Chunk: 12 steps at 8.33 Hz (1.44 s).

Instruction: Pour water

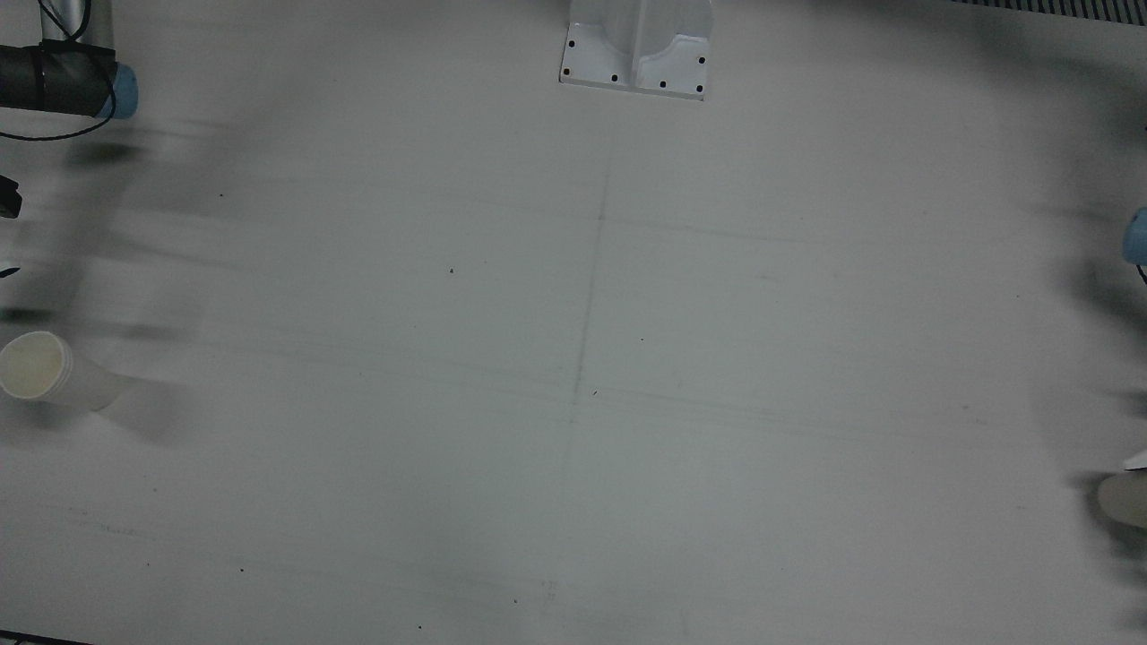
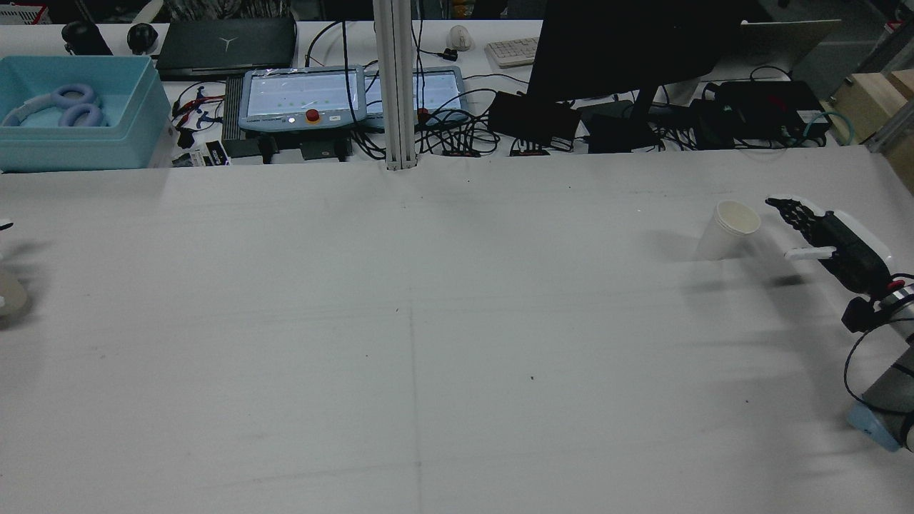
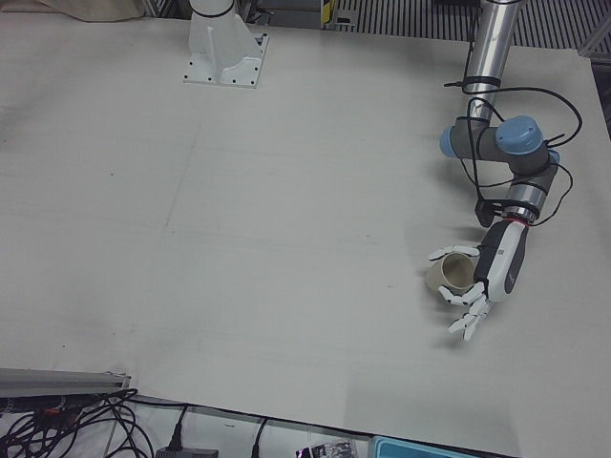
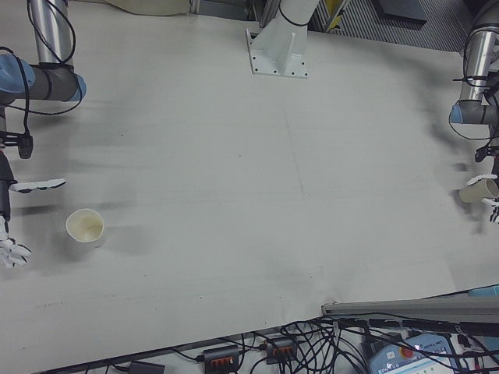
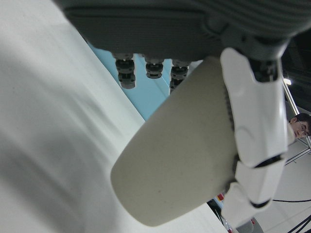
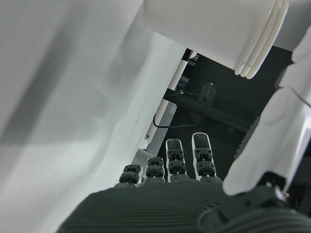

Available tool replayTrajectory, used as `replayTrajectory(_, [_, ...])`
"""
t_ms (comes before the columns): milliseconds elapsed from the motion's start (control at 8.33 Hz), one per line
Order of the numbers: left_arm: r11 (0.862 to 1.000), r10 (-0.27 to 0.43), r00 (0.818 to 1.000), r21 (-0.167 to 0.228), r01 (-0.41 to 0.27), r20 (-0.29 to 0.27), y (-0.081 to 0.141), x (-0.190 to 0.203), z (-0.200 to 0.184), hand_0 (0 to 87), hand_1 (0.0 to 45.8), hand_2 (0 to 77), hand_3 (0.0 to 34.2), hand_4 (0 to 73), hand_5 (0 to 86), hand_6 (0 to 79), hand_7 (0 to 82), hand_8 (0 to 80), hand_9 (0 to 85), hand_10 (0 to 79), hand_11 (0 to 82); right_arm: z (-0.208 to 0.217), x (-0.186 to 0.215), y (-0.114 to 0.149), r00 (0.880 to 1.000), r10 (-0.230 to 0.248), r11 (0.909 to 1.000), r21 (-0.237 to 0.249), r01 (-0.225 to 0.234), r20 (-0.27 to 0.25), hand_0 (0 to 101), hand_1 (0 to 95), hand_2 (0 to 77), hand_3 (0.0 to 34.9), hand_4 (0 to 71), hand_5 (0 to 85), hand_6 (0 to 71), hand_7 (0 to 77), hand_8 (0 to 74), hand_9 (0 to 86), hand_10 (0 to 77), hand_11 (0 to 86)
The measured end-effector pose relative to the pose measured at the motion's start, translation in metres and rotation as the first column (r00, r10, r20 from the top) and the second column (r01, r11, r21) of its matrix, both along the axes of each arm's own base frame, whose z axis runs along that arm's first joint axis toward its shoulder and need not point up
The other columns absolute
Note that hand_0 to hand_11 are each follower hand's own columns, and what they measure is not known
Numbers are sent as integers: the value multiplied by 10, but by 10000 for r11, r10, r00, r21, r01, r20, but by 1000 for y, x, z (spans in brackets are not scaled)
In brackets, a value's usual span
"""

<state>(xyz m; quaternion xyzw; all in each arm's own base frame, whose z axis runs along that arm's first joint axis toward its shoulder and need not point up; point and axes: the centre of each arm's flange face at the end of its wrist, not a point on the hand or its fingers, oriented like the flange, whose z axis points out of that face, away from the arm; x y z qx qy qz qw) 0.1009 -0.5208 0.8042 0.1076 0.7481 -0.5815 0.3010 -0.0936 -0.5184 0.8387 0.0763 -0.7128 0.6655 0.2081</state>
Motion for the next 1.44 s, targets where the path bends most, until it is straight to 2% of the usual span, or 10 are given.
replayTrajectory(360, [10000,-3,10000,21,3,-14,7,-4,6,536,229,224,47,327,502,93,169,76,27,76,125,-9,-33,-4,10000,64,9999,143,-64,22,477,120,5,0,54,251,98,185,76,71,33,65])
replayTrajectory(480, [10000,-3,10000,34,3,-15,8,-4,7,538,229,224,46,327,502,93,169,76,27,76,125,-12,-39,-8,9999,103,9998,193,-103,-15,483,120,0,0,76,251,109,213,76,82,38,65])
replayTrajectory(1080, [9999,-10,10000,137,11,-63,9,-5,7,531,224,224,46,327,502,93,169,76,27,76,125,-38,-77,-31,9989,425,9975,581,-412,-221,492,136,0,0,109,273,131,235,76,98,38,76])
replayTrajectory(1200, [9999,-7,10000,156,8,-78,9,-5,7,532,175,311,45,327,502,93,169,76,27,76,125,-46,-90,-36,9987,428,9966,713,-407,-284,518,153,38,0,142,300,164,278,109,131,49,104])
replayTrajectory(1320, [9999,-4,10000,164,6,-87,11,-6,8,537,175,316,46,333,502,93,169,76,27,76,125,-53,-99,-41,9985,423,9957,833,-393,-340,518,153,38,0,142,300,164,278,109,131,49,104])
replayTrajectory(1440, [9999,-5,10000,169,7,-93,13,-7,10,537,175,316,46,333,502,93,169,76,27,76,125,-61,-106,-45,9985,412,9947,952,-377,-358,560,224,44,0,175,338,196,338,153,180,82,147])
